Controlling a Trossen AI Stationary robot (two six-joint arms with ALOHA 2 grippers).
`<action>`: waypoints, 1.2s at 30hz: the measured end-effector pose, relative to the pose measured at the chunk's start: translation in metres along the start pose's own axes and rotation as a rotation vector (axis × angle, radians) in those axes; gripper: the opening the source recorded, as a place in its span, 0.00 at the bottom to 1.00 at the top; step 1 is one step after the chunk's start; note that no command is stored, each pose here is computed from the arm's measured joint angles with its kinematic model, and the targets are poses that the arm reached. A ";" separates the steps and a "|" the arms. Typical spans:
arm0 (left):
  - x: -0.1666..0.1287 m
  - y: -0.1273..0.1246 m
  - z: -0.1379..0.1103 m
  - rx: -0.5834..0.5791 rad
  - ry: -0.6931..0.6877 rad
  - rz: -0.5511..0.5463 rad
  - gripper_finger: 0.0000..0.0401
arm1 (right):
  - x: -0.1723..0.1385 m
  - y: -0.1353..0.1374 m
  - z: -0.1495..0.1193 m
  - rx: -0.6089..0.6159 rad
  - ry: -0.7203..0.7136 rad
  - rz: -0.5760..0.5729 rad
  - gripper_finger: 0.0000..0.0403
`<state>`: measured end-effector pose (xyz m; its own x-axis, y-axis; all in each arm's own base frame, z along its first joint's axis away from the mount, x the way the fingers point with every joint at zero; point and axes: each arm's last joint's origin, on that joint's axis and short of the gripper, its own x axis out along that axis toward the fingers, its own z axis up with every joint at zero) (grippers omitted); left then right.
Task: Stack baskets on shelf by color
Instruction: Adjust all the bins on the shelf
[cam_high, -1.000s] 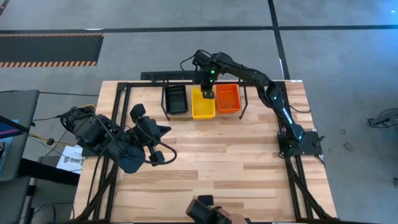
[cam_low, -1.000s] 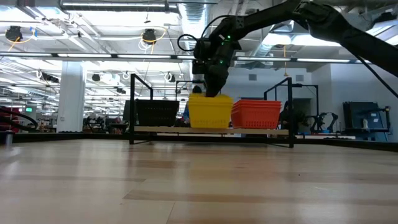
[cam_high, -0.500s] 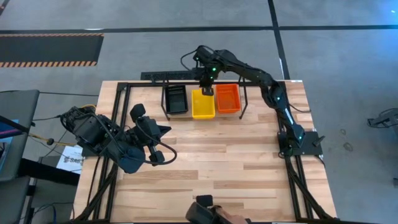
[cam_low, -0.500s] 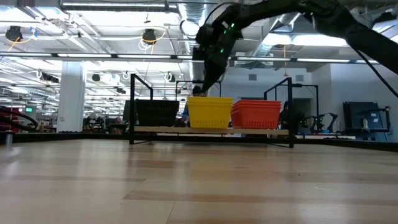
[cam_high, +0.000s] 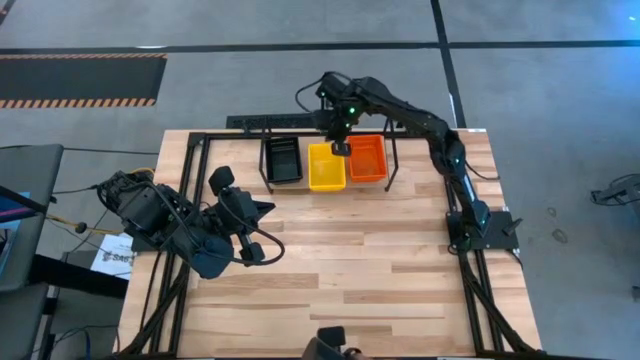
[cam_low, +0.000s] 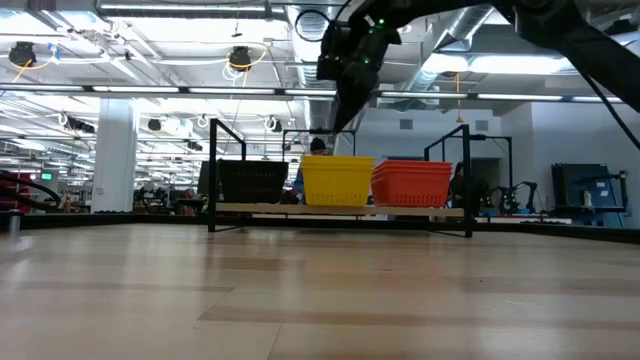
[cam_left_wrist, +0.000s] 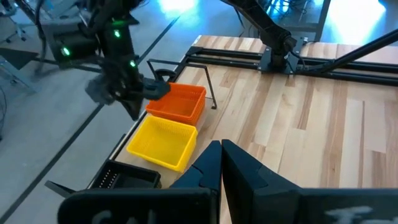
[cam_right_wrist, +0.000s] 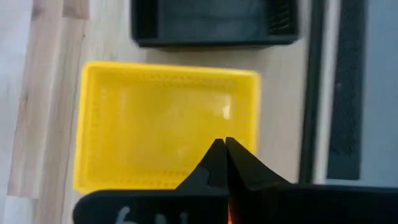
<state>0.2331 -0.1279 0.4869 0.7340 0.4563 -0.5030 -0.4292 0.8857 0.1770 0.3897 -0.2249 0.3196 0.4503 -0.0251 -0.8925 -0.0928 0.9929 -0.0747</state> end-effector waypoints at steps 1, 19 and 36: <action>0.000 0.000 0.000 0.000 0.000 0.000 0.00 | 0.005 0.003 0.000 -0.002 0.012 0.014 0.01; 0.000 0.000 0.000 0.000 0.000 0.000 0.00 | 0.059 0.008 -0.012 -0.004 0.002 0.072 0.00; 0.000 0.000 0.000 -0.003 0.000 -0.001 0.00 | 0.070 -0.014 -0.026 0.032 -0.039 0.022 0.00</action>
<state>0.2331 -0.1280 0.4869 0.7341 0.4557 -0.5035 -0.4306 0.8857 0.1738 0.3991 -0.2434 0.2464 0.4825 0.0005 -0.8759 -0.0745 0.9964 -0.0405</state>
